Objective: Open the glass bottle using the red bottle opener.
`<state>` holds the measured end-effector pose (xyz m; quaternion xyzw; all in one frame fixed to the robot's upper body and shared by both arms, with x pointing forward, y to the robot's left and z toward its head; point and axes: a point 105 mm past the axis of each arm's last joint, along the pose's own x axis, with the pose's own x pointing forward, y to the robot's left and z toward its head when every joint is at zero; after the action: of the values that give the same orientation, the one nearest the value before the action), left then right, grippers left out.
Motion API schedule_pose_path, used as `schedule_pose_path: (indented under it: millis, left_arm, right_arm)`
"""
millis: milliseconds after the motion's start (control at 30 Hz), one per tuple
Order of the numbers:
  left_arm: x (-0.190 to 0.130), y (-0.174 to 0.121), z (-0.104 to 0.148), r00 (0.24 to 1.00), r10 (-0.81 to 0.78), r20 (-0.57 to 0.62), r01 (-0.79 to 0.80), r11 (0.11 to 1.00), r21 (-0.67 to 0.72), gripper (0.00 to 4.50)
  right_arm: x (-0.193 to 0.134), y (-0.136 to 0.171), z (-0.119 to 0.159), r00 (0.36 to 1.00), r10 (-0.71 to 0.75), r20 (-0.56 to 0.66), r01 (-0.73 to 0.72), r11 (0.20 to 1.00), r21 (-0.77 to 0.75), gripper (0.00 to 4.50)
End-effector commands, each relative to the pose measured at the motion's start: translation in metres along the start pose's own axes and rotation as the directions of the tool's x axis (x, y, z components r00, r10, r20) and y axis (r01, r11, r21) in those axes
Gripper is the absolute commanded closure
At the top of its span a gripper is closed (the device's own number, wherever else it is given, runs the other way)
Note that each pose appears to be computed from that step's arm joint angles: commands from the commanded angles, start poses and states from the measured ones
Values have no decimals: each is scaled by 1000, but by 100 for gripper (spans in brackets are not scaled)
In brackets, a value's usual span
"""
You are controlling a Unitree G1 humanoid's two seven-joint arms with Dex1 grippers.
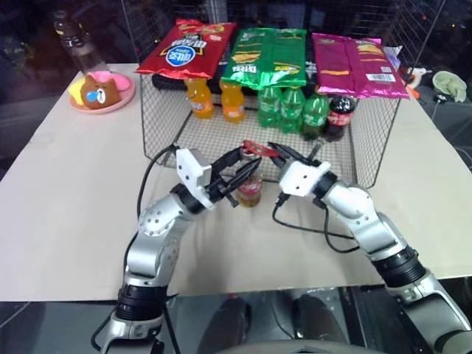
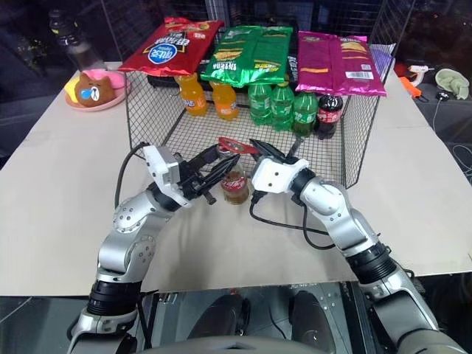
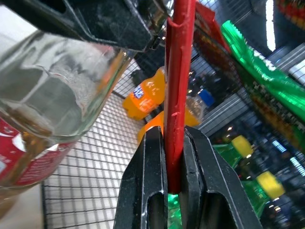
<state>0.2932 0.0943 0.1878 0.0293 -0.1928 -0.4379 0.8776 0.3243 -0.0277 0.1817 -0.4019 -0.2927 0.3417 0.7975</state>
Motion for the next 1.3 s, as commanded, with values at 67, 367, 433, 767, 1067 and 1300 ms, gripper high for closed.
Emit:
schedule_pose_path:
  millis: [67, 367, 433, 767, 1067, 1300]
  left_arm:
    - [-1, -3, -20, 997, 0, -72, -4, 999, -49, 336]
    - [-1, -4, -21, 997, -4, -74, 0, 998, -56, 336]
    - [0, -5, -21, 997, -5, -74, 1, 998, -58, 336]
    - [2, -3, -21, 997, -1, -74, -3, 998, -58, 336]
    - [2, -2, -24, 997, -3, -79, -2, 998, -61, 336]
    - [2, -2, -26, 997, -3, -79, -2, 998, -64, 336]
  right_arm:
    - [4, 24, 2, 997, 71, 38, -67, 993, -93, 450]
    - [13, 44, 1, 992, 81, 96, -64, 984, -165, 450]
    - [13, 49, 4, 989, 85, 119, -65, 984, -166, 450]
    - [7, 35, 3, 981, 104, 166, -41, 938, -345, 450]
    - [9, -8, 1, 975, 107, 193, 14, 843, -538, 450]
    - [10, -31, 1, 978, 53, 202, 70, 828, -556, 450]
